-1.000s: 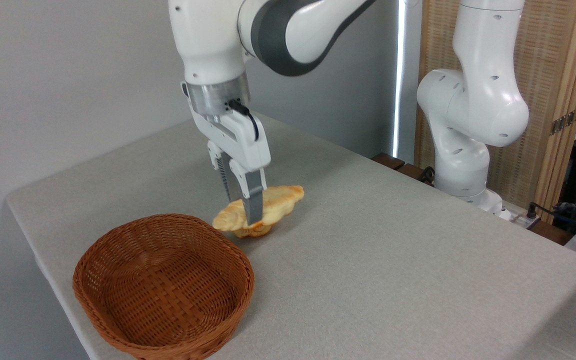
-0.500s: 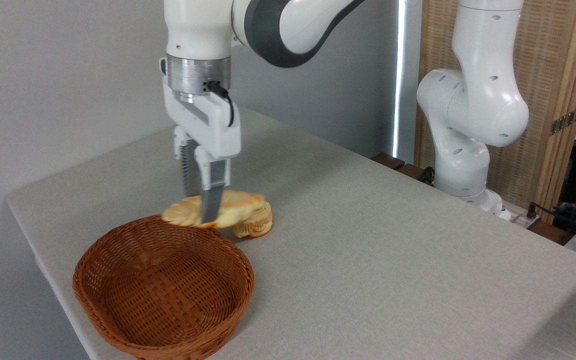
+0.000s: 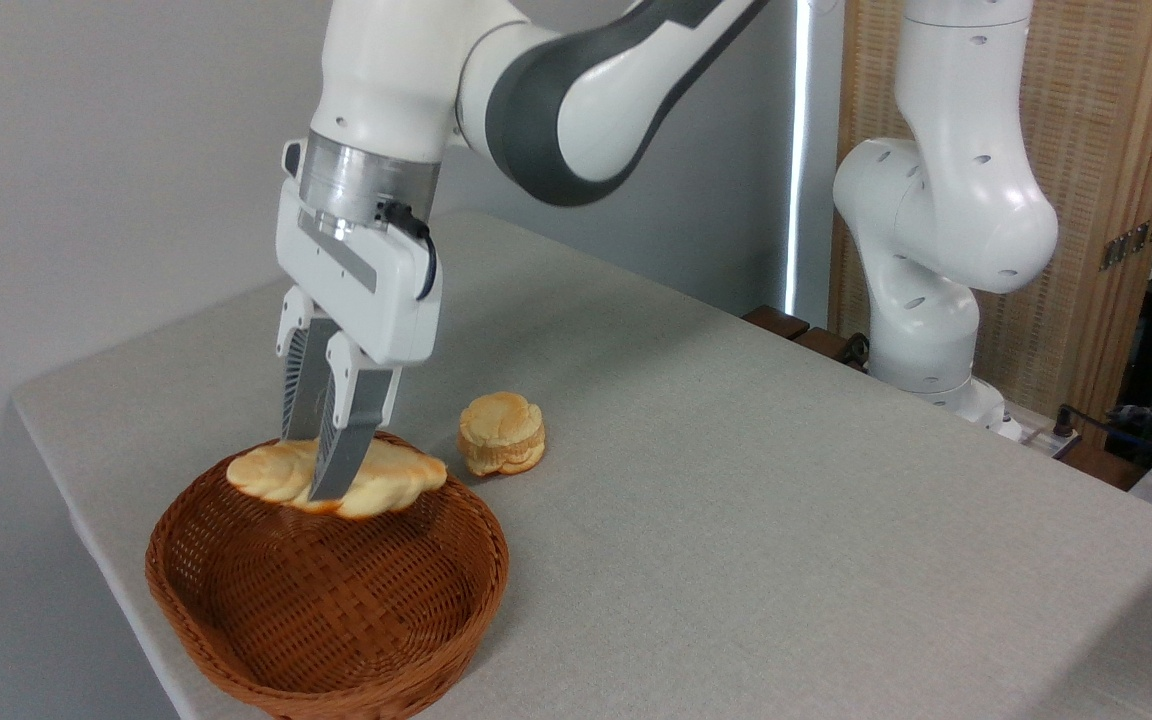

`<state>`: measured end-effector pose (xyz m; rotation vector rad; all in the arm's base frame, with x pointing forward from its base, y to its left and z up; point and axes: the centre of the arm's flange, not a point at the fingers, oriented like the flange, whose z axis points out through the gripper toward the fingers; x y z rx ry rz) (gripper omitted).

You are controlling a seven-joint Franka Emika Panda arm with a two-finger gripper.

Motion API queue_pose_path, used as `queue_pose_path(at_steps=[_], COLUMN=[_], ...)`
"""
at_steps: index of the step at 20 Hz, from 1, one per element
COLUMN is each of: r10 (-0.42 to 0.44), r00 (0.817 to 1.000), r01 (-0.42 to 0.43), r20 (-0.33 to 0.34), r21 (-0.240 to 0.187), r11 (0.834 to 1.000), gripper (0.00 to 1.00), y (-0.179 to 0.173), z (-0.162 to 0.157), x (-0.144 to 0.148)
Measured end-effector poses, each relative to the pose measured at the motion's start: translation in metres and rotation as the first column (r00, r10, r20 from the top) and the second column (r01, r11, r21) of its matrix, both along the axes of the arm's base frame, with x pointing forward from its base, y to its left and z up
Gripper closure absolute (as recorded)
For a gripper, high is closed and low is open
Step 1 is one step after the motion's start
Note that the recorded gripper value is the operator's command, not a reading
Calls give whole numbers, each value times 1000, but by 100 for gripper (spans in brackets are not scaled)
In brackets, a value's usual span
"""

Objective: Put bread into the basket
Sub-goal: 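Lower the pastry into the basket and open the gripper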

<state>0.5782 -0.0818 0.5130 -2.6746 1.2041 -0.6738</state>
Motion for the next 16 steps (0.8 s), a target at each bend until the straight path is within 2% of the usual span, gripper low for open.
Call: queue_pose_path(at_steps=[3, 5, 6, 10, 16], r10=[2, 1, 1, 2, 18], r00=[1000, 1000, 1000, 1000, 1000], r01=[-2, -1, -1, -2, -18], r20=[1, -7, -11, -30, -13], r21=[2, 5, 6, 11, 12], r11=[1000, 1000, 1000, 1000, 1000], gripper=[36, 19, 1, 0, 0], y=[1, 0, 0, -1, 8], z=[-9, -16, -19, -36, -46], x=[5, 7, 8, 14, 21])
